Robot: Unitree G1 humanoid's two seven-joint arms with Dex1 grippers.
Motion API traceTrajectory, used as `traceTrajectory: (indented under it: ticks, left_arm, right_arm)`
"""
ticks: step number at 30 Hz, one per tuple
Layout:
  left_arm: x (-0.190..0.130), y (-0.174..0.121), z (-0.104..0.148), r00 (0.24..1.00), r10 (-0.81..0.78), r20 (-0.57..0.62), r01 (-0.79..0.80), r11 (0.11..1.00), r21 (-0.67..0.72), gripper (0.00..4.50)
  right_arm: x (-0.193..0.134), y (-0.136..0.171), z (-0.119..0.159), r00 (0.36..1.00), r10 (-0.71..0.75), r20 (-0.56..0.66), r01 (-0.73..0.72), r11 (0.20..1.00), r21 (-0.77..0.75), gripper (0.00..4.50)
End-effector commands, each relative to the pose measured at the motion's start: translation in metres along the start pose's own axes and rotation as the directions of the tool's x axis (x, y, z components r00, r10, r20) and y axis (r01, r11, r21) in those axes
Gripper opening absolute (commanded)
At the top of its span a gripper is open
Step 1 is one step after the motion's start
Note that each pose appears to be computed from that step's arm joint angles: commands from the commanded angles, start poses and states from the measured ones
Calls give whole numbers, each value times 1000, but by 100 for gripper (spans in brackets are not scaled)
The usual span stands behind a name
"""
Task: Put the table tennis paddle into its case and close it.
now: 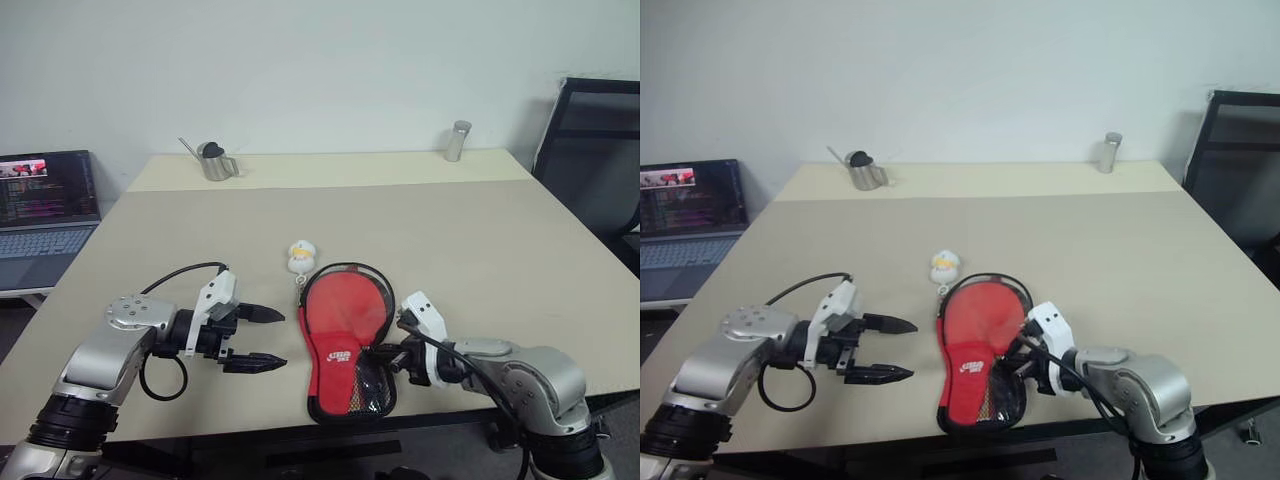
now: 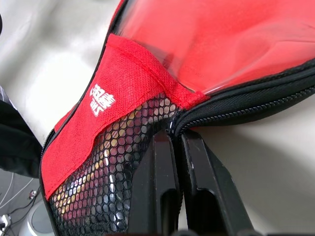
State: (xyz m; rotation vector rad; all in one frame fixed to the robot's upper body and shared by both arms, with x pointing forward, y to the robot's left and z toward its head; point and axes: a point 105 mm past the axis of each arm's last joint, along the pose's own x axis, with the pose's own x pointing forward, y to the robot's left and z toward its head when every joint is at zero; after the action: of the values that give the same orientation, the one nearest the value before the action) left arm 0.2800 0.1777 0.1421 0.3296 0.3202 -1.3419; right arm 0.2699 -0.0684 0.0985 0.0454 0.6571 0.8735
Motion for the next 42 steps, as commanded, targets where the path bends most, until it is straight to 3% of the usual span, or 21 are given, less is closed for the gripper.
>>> traceTrajectory:
  ticks: [1, 4, 5, 9, 15, 17, 18, 25, 28, 34, 42]
  left_arm:
    - [2, -1, 11, 1000, -5, 19, 4, 999, 47, 450]
    - [2, 0, 11, 1000, -3, 19, 3, 999, 48, 450]
    - [2, 0, 11, 1000, -2, 19, 1, 999, 49, 450]
    - [2, 0, 11, 1000, 3, 17, -3, 999, 51, 450]
    - [2, 0, 10, 1000, 13, 19, -13, 999, 48, 450]
    - [3, 0, 10, 1000, 14, 22, -15, 999, 47, 450]
    - [3, 0, 10, 1000, 14, 23, -15, 999, 46, 450]
    - [6, 1, 9, 999, 19, 30, -20, 999, 44, 450]
    - [5, 7, 11, 998, 54, 43, -56, 998, 42, 450]
    - [2, 43, 24, 958, 261, 115, -269, 962, 55, 450]
    - [-8, 101, 34, 800, 584, 138, -591, 807, 7, 450]
  right_arm:
    - [-5, 5, 5, 1000, 1, 24, 0, 999, -35, 1]
    - [-4, 1, 8, 999, -30, 36, 31, 999, -25, 1]
    - [-4, -1, 8, 998, -44, 43, 45, 999, -15, 26]
    - [-6, -2, 9, 996, -71, 57, 70, 997, 23, 149]
    - [-26, 9, 15, 995, -48, 91, 49, 999, -4, 372]
    - [-33, 12, 18, 995, -37, 98, 42, 998, -42, 436]
    - [-37, 13, 21, 994, -32, 105, 39, 997, -62, 447]
    - [-52, 18, 39, 991, 29, 130, -5, 983, -183, 447]
    - [-47, 10, 59, 983, 13, 184, 34, 967, -252, 447]
    - [-23, 9, 80, 964, 64, 257, 23, 947, -321, 447]
    - [14, 0, 58, 976, 52, 212, 24, 940, -341, 447]
